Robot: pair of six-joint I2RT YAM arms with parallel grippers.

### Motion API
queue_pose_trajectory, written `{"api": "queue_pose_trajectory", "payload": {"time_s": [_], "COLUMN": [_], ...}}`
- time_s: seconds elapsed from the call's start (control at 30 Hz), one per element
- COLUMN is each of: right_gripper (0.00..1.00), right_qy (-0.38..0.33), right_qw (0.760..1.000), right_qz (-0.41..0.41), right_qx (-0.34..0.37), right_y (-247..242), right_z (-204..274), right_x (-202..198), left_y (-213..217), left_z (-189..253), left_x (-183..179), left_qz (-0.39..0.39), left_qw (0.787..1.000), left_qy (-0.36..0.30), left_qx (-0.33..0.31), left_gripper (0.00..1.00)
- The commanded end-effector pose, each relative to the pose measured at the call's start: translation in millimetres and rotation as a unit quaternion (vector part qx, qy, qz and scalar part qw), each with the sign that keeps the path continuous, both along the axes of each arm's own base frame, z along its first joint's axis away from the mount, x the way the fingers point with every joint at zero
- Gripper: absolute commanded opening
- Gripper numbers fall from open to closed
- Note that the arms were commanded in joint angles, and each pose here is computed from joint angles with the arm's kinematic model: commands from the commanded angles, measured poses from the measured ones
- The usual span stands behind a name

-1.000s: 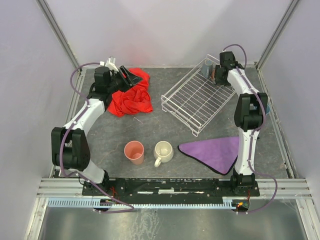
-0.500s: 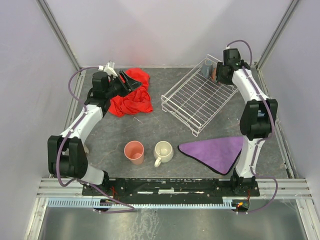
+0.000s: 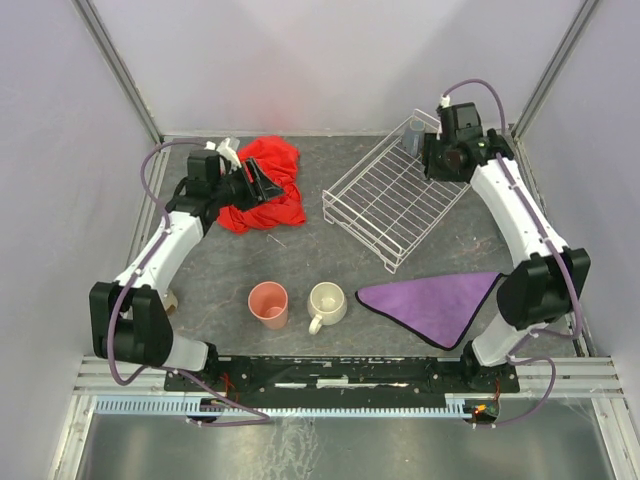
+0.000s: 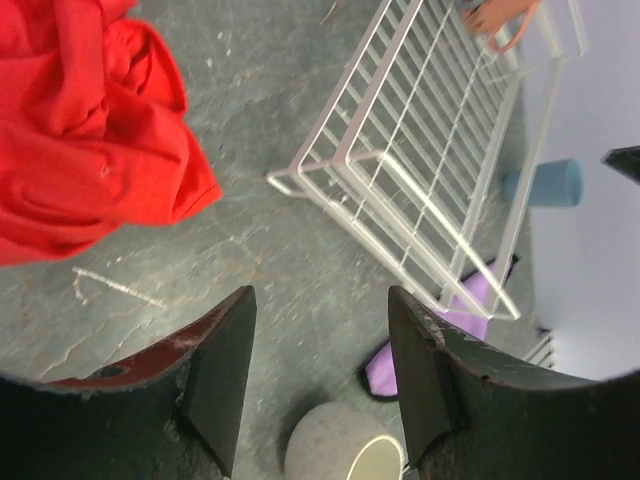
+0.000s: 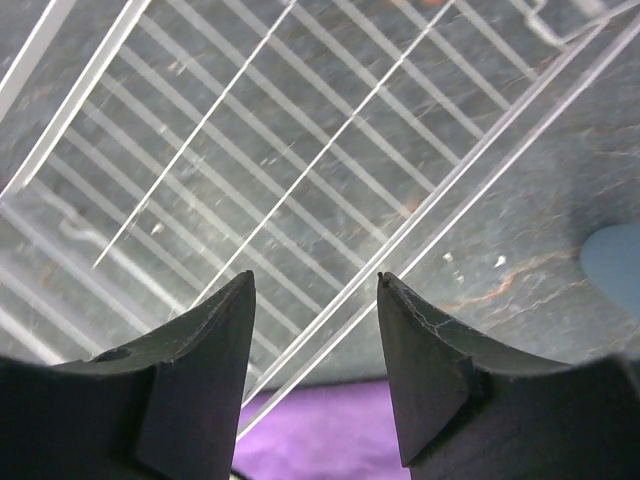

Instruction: Load the cups into the dish rack

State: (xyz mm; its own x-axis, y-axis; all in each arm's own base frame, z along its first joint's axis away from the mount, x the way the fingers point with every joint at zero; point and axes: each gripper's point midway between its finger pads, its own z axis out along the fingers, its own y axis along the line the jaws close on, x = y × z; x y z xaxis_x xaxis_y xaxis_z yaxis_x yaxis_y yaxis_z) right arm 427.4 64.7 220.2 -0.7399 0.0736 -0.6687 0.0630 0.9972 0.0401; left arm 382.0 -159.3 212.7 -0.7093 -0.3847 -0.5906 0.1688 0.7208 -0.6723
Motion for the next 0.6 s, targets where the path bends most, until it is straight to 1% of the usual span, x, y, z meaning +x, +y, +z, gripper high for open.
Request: {"api": "queue_pose_trajectory", "payload": {"time_s": [0.0, 0.07, 0.13, 0.27, 0.43, 0.57], "right_gripper": [0.61, 0.61, 0.61, 0.61, 0.62, 0.64], "right_qy": [0.011, 0.014, 0.011, 0.017, 0.016, 0.019], "right_qw": [0.999, 0.999, 0.998, 0.997, 0.995, 0.994], "right_qz": [0.033, 0.038, 0.051, 0.067, 0.075, 0.084], "right_qx": [0.017, 0.026, 0.043, 0.046, 0.058, 0.061], "right_y": [28, 33, 43, 54, 61, 66], "right_z": [14, 16, 19, 21, 20, 18], "right_x": [-45, -58, -68, -83, -83, -77], "left_y": [-3, 0, 4, 20, 43, 41], "left_z": [2, -4, -5, -9, -13, -16], "left_x": [-26, -37, -48, -72, -107, -135], "left_qz": [-0.046, -0.049, -0.044, -0.017, 0.02, 0.028], "left_qw": [0.996, 0.993, 0.992, 0.986, 0.969, 0.962], "left_qy": [-0.009, -0.002, 0.001, 0.018, 0.051, 0.077], "left_qx": [0.082, 0.108, 0.121, 0.167, 0.239, 0.259], "left_gripper": [0.62, 0.62, 0.62, 0.61, 0.61, 0.6]}}
